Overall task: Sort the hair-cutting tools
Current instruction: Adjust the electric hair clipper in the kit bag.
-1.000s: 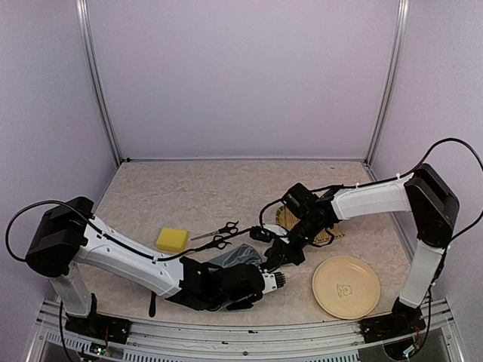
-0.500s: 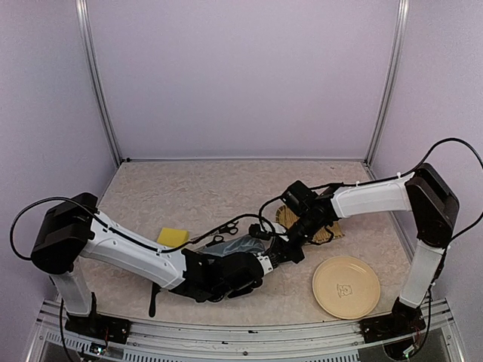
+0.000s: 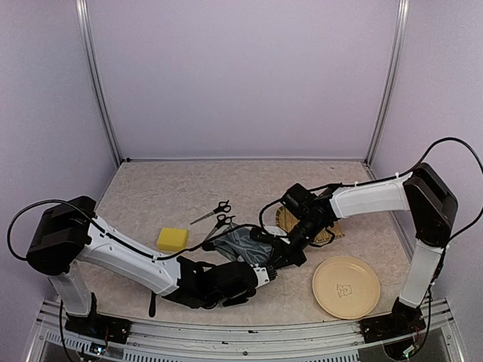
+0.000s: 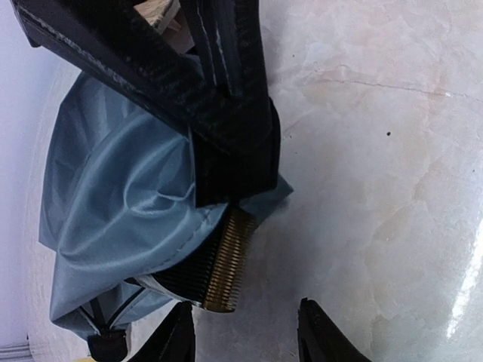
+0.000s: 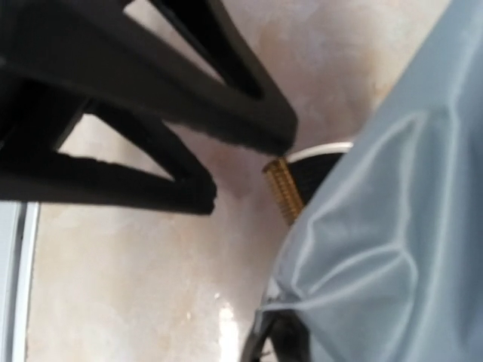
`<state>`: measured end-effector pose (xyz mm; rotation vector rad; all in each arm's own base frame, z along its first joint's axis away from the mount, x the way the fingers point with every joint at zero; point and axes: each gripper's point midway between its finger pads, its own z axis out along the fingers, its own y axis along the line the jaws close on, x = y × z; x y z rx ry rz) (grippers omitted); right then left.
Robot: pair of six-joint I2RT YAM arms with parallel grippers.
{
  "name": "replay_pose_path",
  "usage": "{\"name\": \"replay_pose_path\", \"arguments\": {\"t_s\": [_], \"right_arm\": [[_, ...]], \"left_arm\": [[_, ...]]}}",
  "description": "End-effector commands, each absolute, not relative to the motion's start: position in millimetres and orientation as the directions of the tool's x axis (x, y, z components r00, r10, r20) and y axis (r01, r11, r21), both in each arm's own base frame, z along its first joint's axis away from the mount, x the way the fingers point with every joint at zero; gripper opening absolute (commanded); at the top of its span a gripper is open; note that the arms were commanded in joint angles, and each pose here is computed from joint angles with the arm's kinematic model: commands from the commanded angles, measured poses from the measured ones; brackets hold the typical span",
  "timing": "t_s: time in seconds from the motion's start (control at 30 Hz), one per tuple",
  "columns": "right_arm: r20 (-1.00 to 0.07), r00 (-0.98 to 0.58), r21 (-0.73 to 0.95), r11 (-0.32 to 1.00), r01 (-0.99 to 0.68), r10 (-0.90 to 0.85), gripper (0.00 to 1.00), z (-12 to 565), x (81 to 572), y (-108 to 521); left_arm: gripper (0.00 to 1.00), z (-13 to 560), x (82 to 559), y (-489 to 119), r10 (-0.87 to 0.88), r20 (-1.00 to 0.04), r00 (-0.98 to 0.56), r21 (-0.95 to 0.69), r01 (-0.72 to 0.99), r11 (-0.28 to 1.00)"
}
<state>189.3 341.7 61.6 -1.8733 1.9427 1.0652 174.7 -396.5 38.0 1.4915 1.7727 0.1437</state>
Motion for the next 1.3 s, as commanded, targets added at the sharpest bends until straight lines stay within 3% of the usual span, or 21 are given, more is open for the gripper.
{"name": "replay_pose_path", "arguments": {"t_s": [0.0,0.37,0.73,0.83,1.1,1.27], "right_arm": [[-0.644,-0.143,0.346,-0.119,-0.931,-0.752,0.00,71.2,185.2,347.5],[-0.662,-0.138,0.371,-0.162,-0.914,-0.737,0.00,79.2,176.9,348.3],[-0.676,-0.143,0.407,-0.205,-0.890,-0.722,0.00,86.4,168.1,348.9],[-0.681,-0.137,0.400,-0.210,-0.892,-0.719,0.00,89.2,168.1,349.4],[-0.668,-0.106,0.358,-0.193,-0.914,-0.737,0.00,87.3,169.9,342.0],[-0.647,-0.084,0.311,-0.162,-0.936,-0.758,0.00,82.3,177.4,336.7]], "left_arm": [[0.45,54.6,187.9,-408.4,0.851,-0.524,0.035,0.583,0.743,0.328],[0.32,62.5,220.1,-403.7,0.832,-0.554,0.000,0.616,0.672,0.411],[0.26,80.6,238.8,-417.8,0.746,-0.664,-0.047,0.566,0.621,0.543],[0.31,85.4,236.0,-412.7,0.729,-0.681,-0.073,0.539,0.623,0.566],[0.60,128.2,220.0,-378.0,0.580,-0.794,-0.183,0.300,0.713,0.634],[0.62,124.9,255.1,-360.9,0.462,-0.814,-0.353,0.082,0.718,0.692]]}}
